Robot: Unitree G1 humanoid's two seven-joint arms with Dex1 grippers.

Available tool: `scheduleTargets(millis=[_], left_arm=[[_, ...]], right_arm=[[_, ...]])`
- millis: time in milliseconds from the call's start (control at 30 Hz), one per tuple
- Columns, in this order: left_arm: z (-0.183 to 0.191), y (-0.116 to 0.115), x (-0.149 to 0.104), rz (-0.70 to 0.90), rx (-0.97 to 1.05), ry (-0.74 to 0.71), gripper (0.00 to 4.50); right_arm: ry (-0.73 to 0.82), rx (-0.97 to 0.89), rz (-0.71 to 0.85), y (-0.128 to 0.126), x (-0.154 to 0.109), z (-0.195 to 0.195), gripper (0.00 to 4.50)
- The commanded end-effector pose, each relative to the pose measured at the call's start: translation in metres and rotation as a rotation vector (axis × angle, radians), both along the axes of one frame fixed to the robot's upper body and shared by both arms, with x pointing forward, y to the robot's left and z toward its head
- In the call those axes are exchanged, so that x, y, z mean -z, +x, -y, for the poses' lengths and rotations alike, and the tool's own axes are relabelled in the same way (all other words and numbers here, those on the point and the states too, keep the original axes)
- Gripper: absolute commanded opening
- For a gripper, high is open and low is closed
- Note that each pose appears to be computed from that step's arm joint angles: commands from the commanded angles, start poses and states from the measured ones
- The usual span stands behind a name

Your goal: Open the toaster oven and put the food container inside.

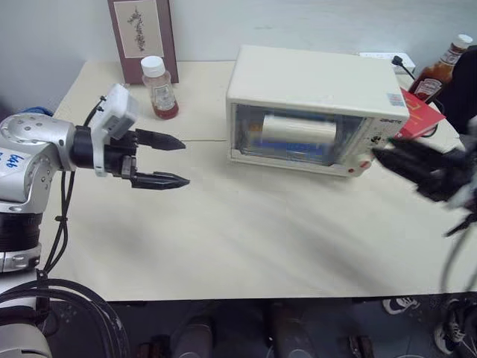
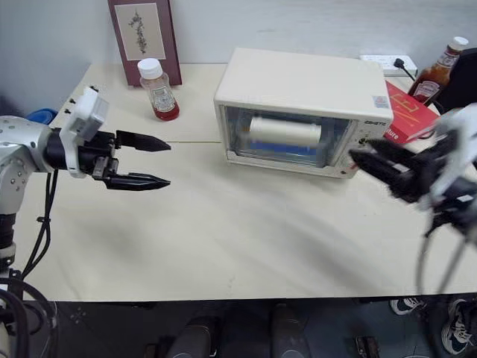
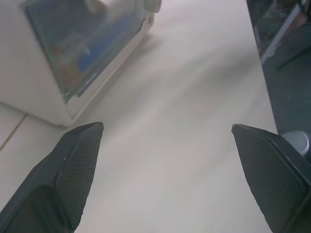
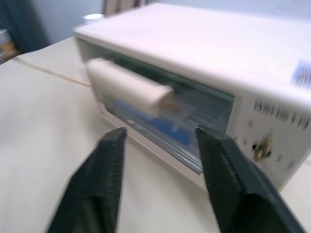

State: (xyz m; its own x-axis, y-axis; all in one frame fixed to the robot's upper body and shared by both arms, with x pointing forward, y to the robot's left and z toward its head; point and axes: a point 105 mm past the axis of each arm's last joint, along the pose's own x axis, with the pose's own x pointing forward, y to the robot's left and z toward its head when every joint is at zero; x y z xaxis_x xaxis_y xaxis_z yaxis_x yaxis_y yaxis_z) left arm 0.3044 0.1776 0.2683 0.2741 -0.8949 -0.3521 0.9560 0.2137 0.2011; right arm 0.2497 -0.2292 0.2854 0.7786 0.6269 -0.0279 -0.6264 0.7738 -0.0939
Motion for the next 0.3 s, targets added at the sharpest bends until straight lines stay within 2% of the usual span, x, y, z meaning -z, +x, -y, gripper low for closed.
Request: scheduleTargets(millis=[33, 100, 233, 300], left_arm=[[-0.011, -0.005, -0.023, 0.070, 0.010, 0.023, 4.50], [-0.017, -0.002, -0.034, 0.094, -0.009, 0.013, 4.50], [-0.021, 0.001, -0.044, 0.134, -0.029, 0.013, 4.50], [-0.019, 0.001, -0.040, 0.141, -0.026, 0.021, 4.50]], right_arm=[[-0.086, -0.138, -0.094, -0.024, -0.001, 0.002, 3.65], [-0.140, -0.147, -0.133, -0.028, -0.001, 0.009, 4.29], [-0.139, -0.106, -0.111, -0.022, -0.007, 0.020, 4.29], [-0.108, -0.094, -0.095, -0.018, -0.003, 0.019, 4.29]])
